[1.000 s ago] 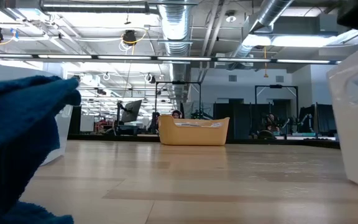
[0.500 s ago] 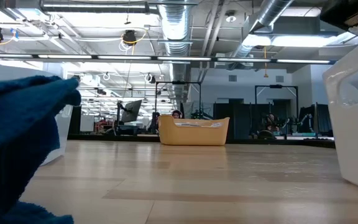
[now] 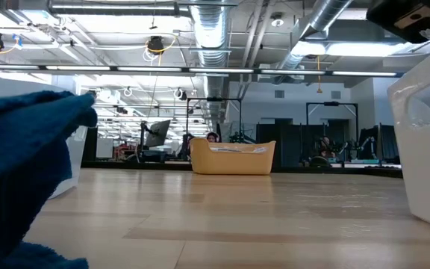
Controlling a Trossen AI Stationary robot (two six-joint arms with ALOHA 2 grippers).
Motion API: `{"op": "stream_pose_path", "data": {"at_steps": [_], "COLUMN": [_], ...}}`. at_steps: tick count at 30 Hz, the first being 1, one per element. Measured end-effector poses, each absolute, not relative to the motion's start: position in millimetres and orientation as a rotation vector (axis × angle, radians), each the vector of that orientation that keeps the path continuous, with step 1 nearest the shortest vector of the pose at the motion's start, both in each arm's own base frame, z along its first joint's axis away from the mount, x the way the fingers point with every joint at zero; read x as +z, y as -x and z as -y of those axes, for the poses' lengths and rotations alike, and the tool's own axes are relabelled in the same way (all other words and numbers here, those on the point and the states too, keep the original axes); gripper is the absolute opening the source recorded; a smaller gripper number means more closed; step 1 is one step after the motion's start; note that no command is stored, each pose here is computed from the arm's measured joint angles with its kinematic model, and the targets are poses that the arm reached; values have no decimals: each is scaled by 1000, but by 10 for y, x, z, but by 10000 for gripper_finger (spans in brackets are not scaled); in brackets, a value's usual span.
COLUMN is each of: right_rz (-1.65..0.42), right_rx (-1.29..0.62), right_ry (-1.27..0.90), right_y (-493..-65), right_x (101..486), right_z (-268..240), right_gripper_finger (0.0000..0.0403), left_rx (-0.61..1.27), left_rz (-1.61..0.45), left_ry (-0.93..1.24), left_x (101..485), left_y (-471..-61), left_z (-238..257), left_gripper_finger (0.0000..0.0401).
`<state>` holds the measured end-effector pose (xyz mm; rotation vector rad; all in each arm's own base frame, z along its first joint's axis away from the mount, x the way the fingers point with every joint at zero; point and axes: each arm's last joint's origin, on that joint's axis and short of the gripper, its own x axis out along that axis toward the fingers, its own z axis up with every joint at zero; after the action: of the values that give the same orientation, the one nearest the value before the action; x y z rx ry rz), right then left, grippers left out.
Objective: Pick & Place Toothbrushes
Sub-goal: Put the orange toothbrush into the right white bin
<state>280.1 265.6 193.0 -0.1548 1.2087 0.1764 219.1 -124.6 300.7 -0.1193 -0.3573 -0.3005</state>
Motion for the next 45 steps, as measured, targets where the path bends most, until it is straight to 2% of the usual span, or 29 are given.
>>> {"op": "stream_pose_path", "data": {"at_steps": [18,27,36,45], "right_rz": [-1207,-1220,-1245,-1291], "right_rx": [238,223,277,331], "right_ry": [127,120,165,132], "right_y": [-2828,-2822,-2796,-2727], "right_x": [2033,2065,2049,1783], "right_z": [-2712,-2712,-2714,-2672], "right_gripper_finger": [22,29,10,14], "left_rx": [-301,-301,-301,-301], "left_rz": [358,358,358,358], "left_ry": [119,120,120,119], "left_x": [3007,3007,3008,3007], "left_y": [-2191,-2191,-2191,-2191], "left_z": [1246,1246,1246,1246], "left_gripper_finger": [204,204,204,204]}}
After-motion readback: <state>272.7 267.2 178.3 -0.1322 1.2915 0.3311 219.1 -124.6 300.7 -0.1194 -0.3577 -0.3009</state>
